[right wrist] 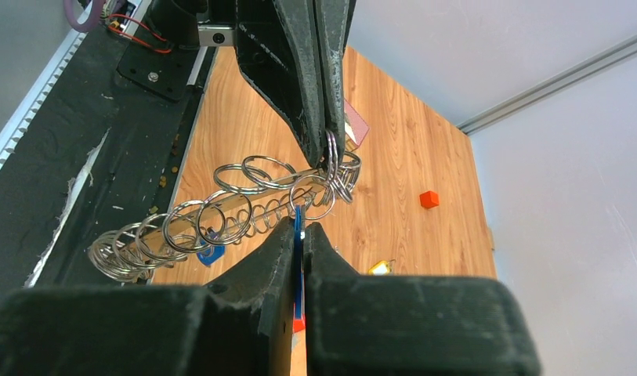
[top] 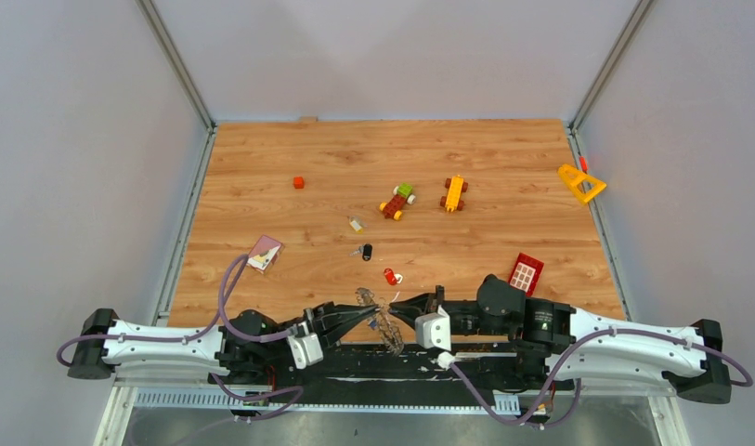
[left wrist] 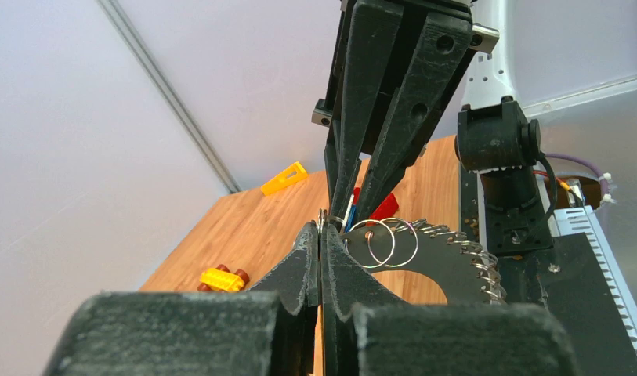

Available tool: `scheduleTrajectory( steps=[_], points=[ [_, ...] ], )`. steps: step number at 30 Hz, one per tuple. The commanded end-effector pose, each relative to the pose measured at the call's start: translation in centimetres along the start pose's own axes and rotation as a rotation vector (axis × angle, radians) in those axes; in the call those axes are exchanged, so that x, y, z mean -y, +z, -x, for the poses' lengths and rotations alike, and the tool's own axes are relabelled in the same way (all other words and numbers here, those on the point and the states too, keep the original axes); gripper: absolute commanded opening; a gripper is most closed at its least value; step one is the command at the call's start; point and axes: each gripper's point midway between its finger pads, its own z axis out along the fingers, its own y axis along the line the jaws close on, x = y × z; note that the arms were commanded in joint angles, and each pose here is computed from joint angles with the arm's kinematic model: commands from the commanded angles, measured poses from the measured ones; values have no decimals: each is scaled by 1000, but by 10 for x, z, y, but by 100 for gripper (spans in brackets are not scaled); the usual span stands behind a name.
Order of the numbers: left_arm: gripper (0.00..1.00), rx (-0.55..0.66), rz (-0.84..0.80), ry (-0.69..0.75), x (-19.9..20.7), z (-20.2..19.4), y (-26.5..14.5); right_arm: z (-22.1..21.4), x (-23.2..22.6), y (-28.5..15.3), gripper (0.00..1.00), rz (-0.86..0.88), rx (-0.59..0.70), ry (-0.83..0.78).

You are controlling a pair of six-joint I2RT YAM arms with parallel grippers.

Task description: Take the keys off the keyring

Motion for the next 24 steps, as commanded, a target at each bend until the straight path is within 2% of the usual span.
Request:
scheduleTrajectory(
  steps=[1,13,24],
  points=[
    [0,91,115,18,-27,27,1,16,8,-4,0,-15,45,7],
    [0,45,145,23,-32,17,-2,21,11,-14,0,-33,64,9],
    [0,-88,109,28,-21,-13,0,36,26,-20,0,-77,99,-27]
  ],
)
